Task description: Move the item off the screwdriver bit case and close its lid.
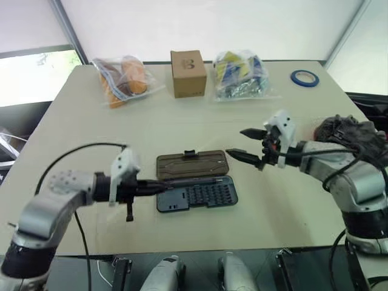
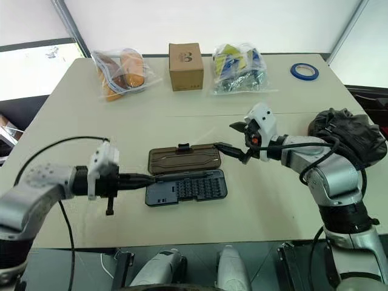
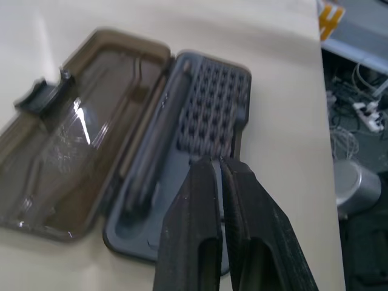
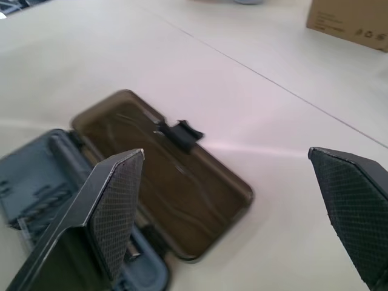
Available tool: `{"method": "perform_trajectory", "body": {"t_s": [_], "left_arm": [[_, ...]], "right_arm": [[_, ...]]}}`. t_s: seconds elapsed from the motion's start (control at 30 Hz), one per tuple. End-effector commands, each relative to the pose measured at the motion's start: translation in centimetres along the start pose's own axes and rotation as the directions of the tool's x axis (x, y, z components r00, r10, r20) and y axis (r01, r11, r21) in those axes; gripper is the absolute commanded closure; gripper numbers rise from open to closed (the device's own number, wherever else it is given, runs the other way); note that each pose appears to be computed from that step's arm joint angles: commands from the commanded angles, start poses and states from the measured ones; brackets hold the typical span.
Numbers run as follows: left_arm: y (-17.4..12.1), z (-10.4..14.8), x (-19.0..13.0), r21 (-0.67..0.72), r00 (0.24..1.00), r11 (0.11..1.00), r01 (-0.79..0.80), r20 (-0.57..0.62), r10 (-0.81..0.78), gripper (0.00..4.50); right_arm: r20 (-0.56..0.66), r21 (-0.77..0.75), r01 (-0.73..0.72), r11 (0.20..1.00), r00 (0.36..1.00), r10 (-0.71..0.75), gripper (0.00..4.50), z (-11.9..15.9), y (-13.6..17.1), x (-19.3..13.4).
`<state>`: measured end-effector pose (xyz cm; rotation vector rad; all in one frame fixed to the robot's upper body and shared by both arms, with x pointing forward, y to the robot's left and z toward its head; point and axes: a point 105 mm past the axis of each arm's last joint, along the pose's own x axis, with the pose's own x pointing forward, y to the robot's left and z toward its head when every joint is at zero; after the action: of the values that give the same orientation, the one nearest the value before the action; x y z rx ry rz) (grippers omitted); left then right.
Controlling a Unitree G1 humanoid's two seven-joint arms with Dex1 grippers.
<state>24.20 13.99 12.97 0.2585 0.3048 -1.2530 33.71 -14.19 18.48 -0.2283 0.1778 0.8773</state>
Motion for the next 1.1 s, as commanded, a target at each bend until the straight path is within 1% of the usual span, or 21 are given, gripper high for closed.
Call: {"method": "perform_trajectory", "body": {"t_s": [0.03,0.17,0.2,0.3,0.33,0.47,0.6,0.73,0.8,0.9,1.0,1.03,1.1], "left_arm": [[0.1,-0.5,0.2,0.061,1.0,0.998,-0.005,-0.024,0.006,4.43],[0.8,-2.0,0.9,0.11,0.996,0.994,-0.007,-0.086,0.016,4.43],[1.0,-2.6,1.2,0.128,0.993,0.992,-0.002,-0.12,0.018,4.43],[1.5,-4.9,1.6,0.242,0.966,0.97,0.031,-0.258,0.033,4.43],[1.6,-5.2,1.7,0.265,0.959,0.963,0.043,-0.28,0.034,4.43],[1.9,-6.0,2.2,0.282,0.955,0.959,0.029,-0.29,0.056,4.43],[2.1,-6.0,2.5,0.284,0.959,0.959,0.008,-0.274,0.073,4.43],[2.0,-6.1,2.8,0.286,0.963,0.958,-0.012,-0.256,0.089,4.43],[1.9,-6.0,3.0,0.287,0.965,0.958,-0.021,-0.246,0.095,4.43],[1.9,-5.8,3.2,0.284,0.967,0.958,-0.039,-0.231,0.108,4.5],[1.9,-5.8,3.1,0.277,0.967,0.959,-0.063,-0.222,0.127,4.5],[1.9,-5.9,3.0,0.274,0.966,0.959,-0.069,-0.22,0.132,4.5],[1.9,-5.9,3.0,0.274,0.966,0.959,-0.077,-0.217,0.14,4.5]], "right_arm": [[0.033,-0.057,0.016,0.998,0.999,-0.014,0.0,1.6,-1.2,0.8],[-0.004,-0.079,0.016,0.997,1.0,-0.016,0.0,1.3,-1.9,1.9],[-0.023,-0.087,0.005,0.996,1.0,-0.007,0.0,1.1,-1.8,2.3],[-0.107,-0.139,-0.032,0.99,0.994,0.017,0.0,-0.2,-1.7,3.4],[-0.119,-0.148,-0.041,0.988,0.993,0.024,0.0,-0.4,-1.6,3.6],[-0.19,-0.15,-0.118,0.982,0.978,0.088,0.0,-1.3,-1.2,4.8],[-0.231,-0.146,-0.119,0.982,0.969,0.083,0.0,-1.3,-2.1,6.4],[-0.327,-0.17,-0.152,0.974,0.941,0.09,0.0,-2.3,-2.7,8.2],[-0.355,-0.163,-0.167,0.972,0.929,0.1,0.0,-2.7,-2.7,8.9],[-0.417,-0.169,-0.221,0.961,0.899,0.133,0.88,-4.1,-2.4,9.0],[-0.469,-0.153,-0.287,0.946,0.863,0.186,2.34,-5.6,-1.7,8.9],[-0.481,-0.148,-0.301,0.942,0.854,0.197,2.96,-6.0,-1.5,8.9],[-0.499,-0.138,-0.313,0.94,0.842,0.207,4.02,-6.7,-1.3,9.0]]}}
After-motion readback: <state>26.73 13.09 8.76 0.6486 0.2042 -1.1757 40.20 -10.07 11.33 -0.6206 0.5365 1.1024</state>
